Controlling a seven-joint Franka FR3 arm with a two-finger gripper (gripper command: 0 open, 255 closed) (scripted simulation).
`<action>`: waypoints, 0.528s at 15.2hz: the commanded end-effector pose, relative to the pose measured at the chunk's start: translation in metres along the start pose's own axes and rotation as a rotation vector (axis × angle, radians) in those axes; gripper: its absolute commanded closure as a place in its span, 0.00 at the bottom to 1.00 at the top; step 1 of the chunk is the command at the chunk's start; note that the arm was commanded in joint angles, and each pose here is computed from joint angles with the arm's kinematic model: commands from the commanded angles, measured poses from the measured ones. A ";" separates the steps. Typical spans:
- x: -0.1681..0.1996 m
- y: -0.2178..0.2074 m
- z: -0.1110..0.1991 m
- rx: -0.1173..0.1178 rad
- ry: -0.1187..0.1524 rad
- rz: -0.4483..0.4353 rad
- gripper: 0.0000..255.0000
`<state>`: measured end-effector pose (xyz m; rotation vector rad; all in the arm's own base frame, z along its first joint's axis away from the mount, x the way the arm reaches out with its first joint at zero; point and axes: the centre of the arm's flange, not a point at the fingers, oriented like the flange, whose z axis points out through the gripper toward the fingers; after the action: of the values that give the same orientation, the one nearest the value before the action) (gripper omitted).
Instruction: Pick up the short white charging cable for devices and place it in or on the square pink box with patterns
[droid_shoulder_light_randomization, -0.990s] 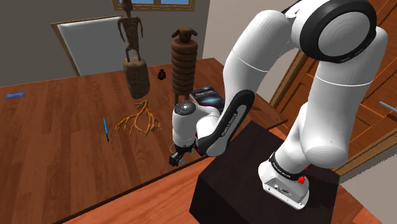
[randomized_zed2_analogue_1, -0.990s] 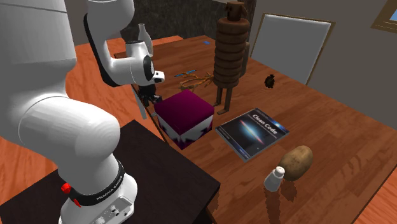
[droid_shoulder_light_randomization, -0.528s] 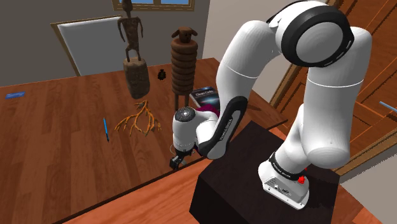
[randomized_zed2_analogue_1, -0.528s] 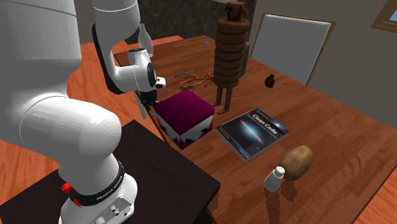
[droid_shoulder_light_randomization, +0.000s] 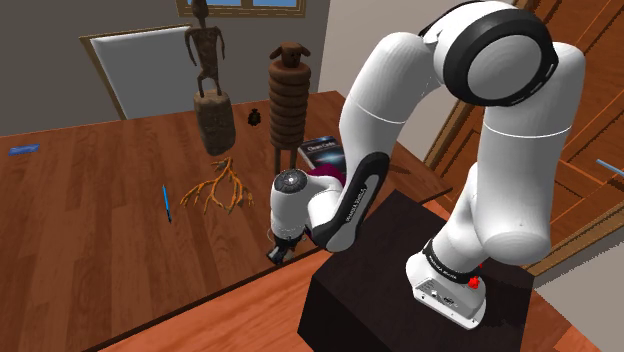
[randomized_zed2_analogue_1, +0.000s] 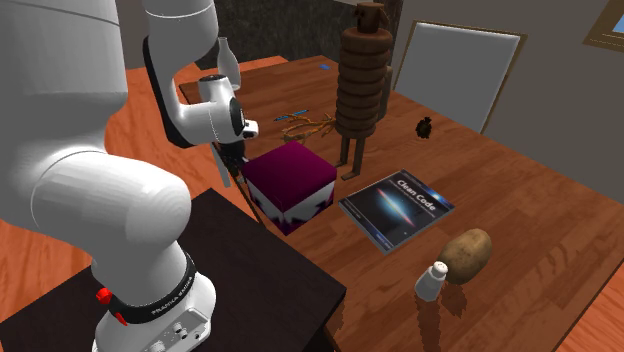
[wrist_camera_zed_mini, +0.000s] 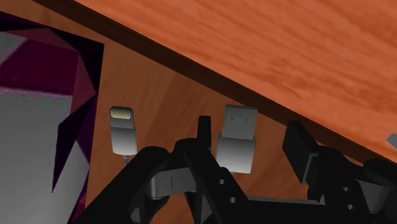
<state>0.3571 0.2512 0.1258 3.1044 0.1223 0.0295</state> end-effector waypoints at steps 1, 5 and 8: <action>0.000 0.006 0.004 -0.010 -0.010 0.012 1.00; -0.003 0.005 0.007 -0.011 -0.010 0.012 1.00; 0.001 0.006 0.004 -0.010 -0.010 0.012 1.00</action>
<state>0.3557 0.2518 0.1284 3.1108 0.1241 0.0419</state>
